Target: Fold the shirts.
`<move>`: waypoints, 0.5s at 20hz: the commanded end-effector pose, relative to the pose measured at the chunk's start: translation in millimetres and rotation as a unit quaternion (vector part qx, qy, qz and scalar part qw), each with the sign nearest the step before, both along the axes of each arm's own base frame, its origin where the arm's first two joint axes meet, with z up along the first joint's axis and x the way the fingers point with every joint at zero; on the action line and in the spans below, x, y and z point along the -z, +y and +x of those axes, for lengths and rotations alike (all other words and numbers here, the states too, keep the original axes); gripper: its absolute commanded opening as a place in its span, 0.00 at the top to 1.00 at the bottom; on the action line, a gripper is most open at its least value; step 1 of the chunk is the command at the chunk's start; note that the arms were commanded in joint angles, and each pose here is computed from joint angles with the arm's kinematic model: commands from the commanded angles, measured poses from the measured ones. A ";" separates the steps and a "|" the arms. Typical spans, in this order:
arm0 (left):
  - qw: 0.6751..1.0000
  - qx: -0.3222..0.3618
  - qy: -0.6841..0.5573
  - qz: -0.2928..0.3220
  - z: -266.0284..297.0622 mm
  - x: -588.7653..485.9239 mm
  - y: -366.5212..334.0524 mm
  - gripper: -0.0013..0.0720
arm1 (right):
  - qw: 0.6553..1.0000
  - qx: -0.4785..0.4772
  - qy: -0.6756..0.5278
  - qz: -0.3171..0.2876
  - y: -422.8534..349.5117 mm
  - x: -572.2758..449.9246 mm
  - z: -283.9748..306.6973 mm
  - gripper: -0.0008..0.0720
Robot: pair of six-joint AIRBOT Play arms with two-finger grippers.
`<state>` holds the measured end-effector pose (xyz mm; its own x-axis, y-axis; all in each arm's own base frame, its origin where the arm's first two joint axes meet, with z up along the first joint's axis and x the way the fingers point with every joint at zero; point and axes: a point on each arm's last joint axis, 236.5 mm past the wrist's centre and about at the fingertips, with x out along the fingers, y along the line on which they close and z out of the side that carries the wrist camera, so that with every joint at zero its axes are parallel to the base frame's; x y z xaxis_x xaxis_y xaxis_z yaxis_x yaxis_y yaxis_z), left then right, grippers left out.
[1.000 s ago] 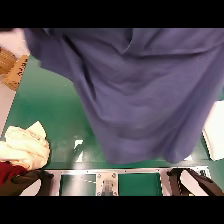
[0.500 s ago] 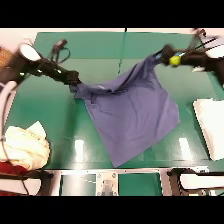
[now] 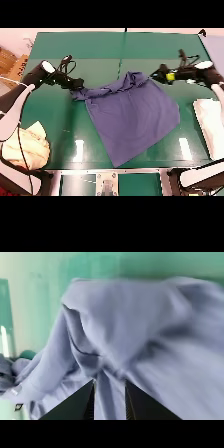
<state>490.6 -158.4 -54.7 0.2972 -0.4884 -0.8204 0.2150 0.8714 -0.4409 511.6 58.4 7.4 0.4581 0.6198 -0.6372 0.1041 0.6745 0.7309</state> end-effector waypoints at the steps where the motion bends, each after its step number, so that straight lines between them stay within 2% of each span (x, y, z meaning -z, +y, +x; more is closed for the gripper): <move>1: 1.000 0.003 -0.004 0.016 2.8 2.2 7.3 0.94 | 0.997 0.022 0.067 0.022 -53.0 -7.4 -47.4 0.69; 2: 1.000 0.009 -0.002 0.021 2.6 -1.6 10.8 0.63 | 0.995 0.040 0.086 0.016 -67.5 -2.3 -63.6 0.69; 3: 1.000 0.011 0.000 0.018 3.5 -8.0 14.4 0.23 | 0.993 0.058 0.104 0.006 -81.1 5.0 -82.4 0.70; 4: 1.000 0.013 0.001 0.016 5.5 -17.4 20.5 0.17 | 0.989 0.078 0.125 -0.007 -96.4 13.5 -105.8 0.74; 8: 1.000 0.004 -0.005 0.009 17.1 -62.4 61.2 0.17 | 0.965 0.171 0.196 -0.031 -139.5 40.8 -195.6 0.72; 10: 1.000 0.001 -0.005 0.005 17.5 -76.7 76.4 0.17 | 0.953 0.209 0.217 -0.018 -144.3 52.5 -227.5 0.51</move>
